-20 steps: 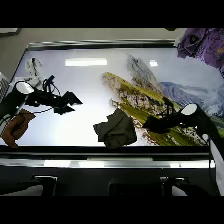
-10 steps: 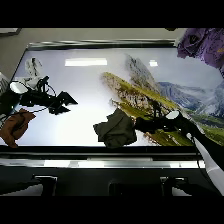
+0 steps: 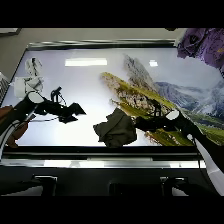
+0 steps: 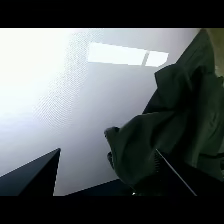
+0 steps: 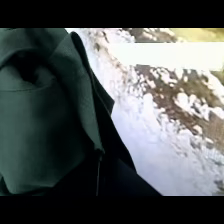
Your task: Fold the clothes and pants, and hang the long-sleeved shirts on hangers.
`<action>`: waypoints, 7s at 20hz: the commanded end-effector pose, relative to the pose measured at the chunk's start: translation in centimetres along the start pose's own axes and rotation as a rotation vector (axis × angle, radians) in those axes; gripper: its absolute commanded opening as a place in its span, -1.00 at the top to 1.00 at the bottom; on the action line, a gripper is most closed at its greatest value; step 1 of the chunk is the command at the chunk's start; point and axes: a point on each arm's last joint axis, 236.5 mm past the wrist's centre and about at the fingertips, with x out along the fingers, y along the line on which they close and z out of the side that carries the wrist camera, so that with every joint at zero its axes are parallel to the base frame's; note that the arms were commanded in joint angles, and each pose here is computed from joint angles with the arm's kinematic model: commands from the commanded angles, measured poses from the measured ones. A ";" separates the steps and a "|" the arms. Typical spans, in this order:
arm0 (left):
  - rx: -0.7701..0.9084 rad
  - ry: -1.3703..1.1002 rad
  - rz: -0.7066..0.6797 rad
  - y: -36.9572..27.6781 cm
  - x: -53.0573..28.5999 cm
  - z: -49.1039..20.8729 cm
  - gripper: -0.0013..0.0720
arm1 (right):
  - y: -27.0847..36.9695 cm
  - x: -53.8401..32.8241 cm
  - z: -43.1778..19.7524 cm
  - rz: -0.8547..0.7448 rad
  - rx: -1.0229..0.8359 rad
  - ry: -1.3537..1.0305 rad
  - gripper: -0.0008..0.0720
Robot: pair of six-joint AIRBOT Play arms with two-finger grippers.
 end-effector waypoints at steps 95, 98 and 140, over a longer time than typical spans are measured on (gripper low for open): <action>-0.245 -0.323 -0.072 7.2 1.5 7.9 0.91 | 1.9 -11.9 16.4 -0.463 -0.189 -0.088 0.91; -0.206 -0.367 -0.110 5.4 -1.3 9.0 0.92 | 2.7 -12.8 17.0 -0.456 -0.209 -0.133 0.91; -0.240 -0.376 0.005 8.3 -3.4 13.9 0.78 | 3.2 -3.9 25.9 -0.259 0.049 -0.266 0.76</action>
